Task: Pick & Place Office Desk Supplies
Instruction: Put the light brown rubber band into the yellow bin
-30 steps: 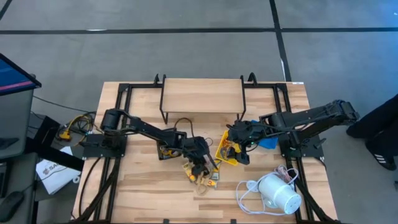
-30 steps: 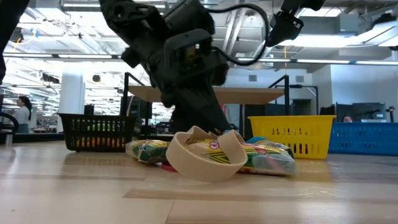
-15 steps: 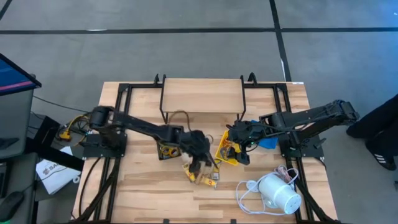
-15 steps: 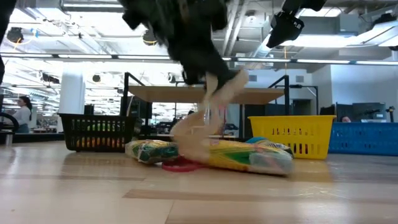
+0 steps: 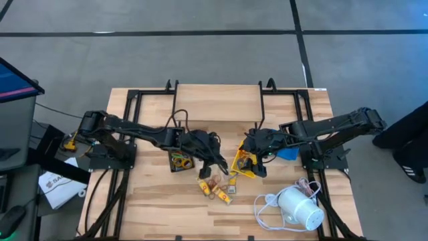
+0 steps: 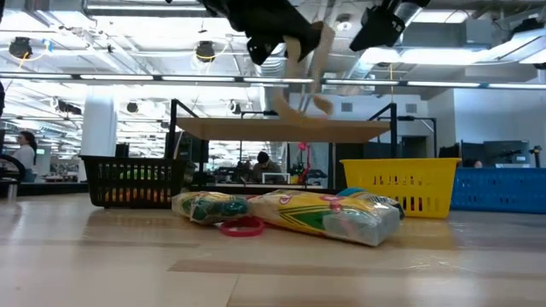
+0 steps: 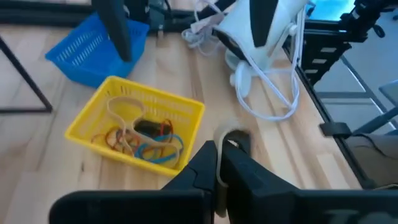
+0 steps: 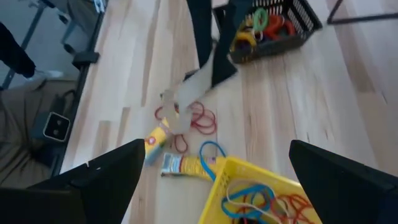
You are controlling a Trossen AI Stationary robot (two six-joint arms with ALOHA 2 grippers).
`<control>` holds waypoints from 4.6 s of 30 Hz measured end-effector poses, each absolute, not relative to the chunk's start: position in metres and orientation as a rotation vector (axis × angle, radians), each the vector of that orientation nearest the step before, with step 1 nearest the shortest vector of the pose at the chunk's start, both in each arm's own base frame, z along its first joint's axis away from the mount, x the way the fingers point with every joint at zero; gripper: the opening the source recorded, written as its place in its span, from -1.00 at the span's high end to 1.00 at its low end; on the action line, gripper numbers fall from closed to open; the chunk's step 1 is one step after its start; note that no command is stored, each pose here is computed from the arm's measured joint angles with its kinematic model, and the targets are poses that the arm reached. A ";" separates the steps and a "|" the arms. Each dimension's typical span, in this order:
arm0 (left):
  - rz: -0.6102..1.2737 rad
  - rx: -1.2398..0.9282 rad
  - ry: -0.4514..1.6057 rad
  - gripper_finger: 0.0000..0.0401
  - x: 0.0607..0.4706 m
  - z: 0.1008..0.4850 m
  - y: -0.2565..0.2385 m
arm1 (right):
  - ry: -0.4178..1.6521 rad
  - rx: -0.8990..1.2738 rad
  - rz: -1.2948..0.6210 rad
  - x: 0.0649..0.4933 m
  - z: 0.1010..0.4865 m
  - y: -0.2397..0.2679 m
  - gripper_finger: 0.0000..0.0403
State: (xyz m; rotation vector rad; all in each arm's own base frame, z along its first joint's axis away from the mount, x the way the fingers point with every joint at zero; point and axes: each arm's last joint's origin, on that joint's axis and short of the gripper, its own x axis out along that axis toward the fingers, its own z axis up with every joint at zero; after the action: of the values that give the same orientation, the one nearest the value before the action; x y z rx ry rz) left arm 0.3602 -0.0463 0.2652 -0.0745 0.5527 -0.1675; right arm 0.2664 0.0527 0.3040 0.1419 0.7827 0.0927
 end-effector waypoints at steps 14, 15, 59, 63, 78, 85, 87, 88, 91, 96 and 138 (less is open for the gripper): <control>-0.165 -0.020 0.414 0.98 0.365 0.277 -0.048 | 0.701 0.124 0.117 0.279 0.305 0.055 -0.97; -0.163 -0.031 0.401 0.98 0.366 0.278 -0.048 | 0.706 0.121 0.117 0.278 0.304 0.055 -0.97; 0.031 -1.103 -0.081 0.96 0.260 0.262 -0.007 | 0.309 -0.147 -0.186 0.306 0.300 0.017 -0.97; 0.064 -1.132 -0.099 0.96 0.255 0.250 -0.011 | 0.310 -0.143 -0.138 0.307 0.300 0.006 -0.97; 0.043 -1.204 -0.148 0.95 0.249 0.244 -0.014 | 0.373 -0.084 -0.013 0.336 0.263 -0.015 -0.97; 0.035 -1.220 -0.144 0.91 0.249 0.244 -0.015 | 0.328 -0.068 0.013 0.337 0.266 -0.024 -0.97; 0.032 -1.220 -0.138 0.88 0.249 0.244 -0.015 | 0.312 -0.053 0.046 0.338 0.268 -0.024 -0.97; 0.032 -1.221 -0.137 0.87 0.249 0.244 -0.015 | 0.306 -0.047 0.060 0.338 0.268 -0.024 -0.97; 0.031 -1.221 -0.138 0.82 0.249 0.244 -0.015 | 0.289 -0.045 0.073 0.338 0.270 -0.024 -0.97; 0.031 -1.234 -0.138 0.75 0.249 0.244 -0.015 | 0.272 -0.032 0.081 0.342 0.268 -0.026 -0.97; 0.040 -1.240 -0.149 0.73 0.249 0.244 -0.014 | 0.310 0.075 0.028 0.362 0.246 -0.041 0.98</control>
State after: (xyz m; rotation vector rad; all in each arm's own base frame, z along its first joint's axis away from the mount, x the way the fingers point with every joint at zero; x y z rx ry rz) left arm 0.2490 -0.0142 0.2444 -1.2404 -0.1495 0.0399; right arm 0.3625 -0.0408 0.2455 0.0754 0.3104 0.0280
